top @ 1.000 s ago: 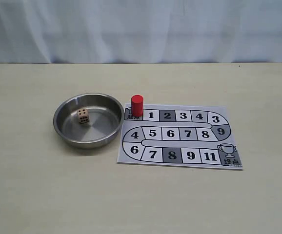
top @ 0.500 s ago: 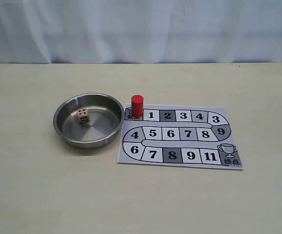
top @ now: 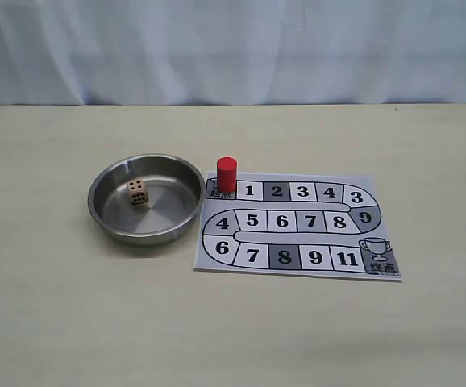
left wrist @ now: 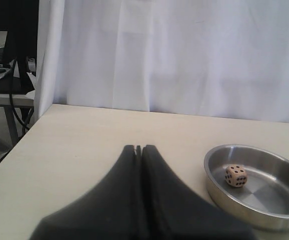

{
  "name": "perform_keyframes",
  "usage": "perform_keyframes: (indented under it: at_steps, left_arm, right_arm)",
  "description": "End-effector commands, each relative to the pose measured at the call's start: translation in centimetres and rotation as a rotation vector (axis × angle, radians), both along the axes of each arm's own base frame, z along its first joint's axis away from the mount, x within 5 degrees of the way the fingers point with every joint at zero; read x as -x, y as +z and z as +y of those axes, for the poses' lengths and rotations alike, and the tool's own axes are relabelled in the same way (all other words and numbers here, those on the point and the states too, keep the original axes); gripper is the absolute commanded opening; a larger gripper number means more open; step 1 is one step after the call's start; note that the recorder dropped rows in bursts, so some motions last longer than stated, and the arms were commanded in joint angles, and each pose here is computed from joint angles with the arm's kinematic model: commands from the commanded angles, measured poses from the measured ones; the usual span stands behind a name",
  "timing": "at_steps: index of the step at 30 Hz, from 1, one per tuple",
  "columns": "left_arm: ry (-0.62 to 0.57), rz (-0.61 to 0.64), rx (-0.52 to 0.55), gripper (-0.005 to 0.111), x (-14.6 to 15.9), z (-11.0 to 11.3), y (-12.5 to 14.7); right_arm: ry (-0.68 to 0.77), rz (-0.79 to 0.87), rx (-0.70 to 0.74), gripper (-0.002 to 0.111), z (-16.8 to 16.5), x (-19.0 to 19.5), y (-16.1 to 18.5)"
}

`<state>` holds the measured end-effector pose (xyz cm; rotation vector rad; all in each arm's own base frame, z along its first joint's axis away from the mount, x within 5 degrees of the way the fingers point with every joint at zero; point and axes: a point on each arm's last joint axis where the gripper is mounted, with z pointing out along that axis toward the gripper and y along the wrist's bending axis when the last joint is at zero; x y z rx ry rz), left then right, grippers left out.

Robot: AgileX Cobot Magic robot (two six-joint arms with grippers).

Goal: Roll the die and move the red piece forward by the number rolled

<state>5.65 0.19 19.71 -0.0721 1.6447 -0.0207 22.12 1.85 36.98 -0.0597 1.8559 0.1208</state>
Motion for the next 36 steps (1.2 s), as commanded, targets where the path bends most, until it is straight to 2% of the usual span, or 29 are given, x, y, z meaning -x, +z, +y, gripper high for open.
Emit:
perform_keyframes:
  at_steps: [1,4,13,15,21,33,36]
  left_arm:
    - [0.0,-0.018,-0.002,0.0,0.0,0.0,0.3]
    - [0.0,-0.018,-0.002,0.0,0.0,0.0,0.3]
    - [0.0,-0.021,-0.002,0.0,0.0,0.0,0.3]
    - [0.0,-0.021,-0.002,0.0,0.0,0.0,0.3]
    - [0.0,-0.021,-0.002,0.0,0.0,0.0,0.3]
    - [0.0,-0.021,-0.002,0.0,0.0,0.0,0.3]
    - [0.0,-0.021,-0.002,0.0,0.0,0.0,0.3]
  right_arm:
    - [0.036,0.116,0.037,0.039,0.4,-2.6,-0.4]
    - [0.063,0.19,0.062,0.044,0.6,-4.1,-0.7]
    - [0.253,0.327,0.008,0.045,2.7,-8.2,-1.5]
    - [0.313,0.352,0.031,0.045,3.7,-9.0,-1.9]
    - [0.453,0.398,0.11,0.045,8.6,-11.3,-3.4]
    - [0.644,0.461,0.164,0.045,18.3,-14.3,-6.6]
    - [0.687,0.463,0.164,0.049,20.8,-14.8,-7.1]
